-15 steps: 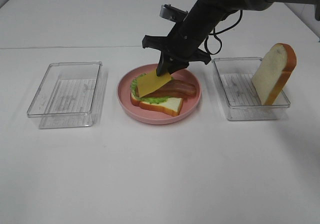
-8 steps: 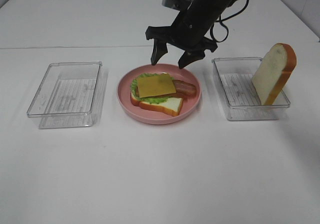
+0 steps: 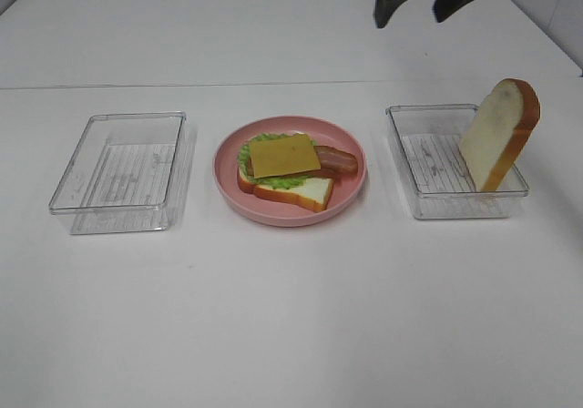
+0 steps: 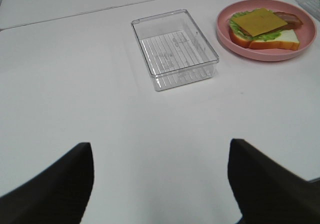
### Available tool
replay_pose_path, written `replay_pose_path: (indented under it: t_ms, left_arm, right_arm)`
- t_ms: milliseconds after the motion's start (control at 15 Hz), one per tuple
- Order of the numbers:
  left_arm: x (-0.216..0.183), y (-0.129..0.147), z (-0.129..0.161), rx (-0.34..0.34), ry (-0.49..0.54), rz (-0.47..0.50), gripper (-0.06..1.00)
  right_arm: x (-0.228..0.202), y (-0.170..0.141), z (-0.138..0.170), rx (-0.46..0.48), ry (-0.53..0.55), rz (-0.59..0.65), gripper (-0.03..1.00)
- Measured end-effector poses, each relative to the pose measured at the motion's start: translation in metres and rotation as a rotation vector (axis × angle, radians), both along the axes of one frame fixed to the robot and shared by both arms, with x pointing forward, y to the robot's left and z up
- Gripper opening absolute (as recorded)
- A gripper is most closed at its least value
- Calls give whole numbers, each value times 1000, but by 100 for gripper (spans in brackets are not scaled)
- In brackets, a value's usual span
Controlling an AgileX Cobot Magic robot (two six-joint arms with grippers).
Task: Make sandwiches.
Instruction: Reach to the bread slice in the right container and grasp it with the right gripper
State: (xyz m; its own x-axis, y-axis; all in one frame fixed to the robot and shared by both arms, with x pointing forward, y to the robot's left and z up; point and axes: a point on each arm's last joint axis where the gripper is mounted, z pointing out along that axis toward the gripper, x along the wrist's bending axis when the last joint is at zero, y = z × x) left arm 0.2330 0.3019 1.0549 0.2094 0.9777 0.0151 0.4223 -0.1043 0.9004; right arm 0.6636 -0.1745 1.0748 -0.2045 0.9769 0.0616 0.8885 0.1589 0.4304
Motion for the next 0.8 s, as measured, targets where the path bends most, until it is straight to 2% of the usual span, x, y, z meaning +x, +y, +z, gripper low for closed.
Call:
replay_pose_path:
  t_ms: [133,467,600,800]
  left_arm:
    - [0,0,0,0,0,0,71]
    - [0,0,0,0,0,0,71]
    - [0,0,0,0,0,0,71]
    - [0,0,0,0,0,0,71]
  right_arm:
    - [0,-38,6,-18,47,-82,70]
    - [-4,-100,2,-40,182,-213,70]
    - [0,-111,-6,-43,201,-222,70]
    - [5,-107,-29,-13,269,-188,70]
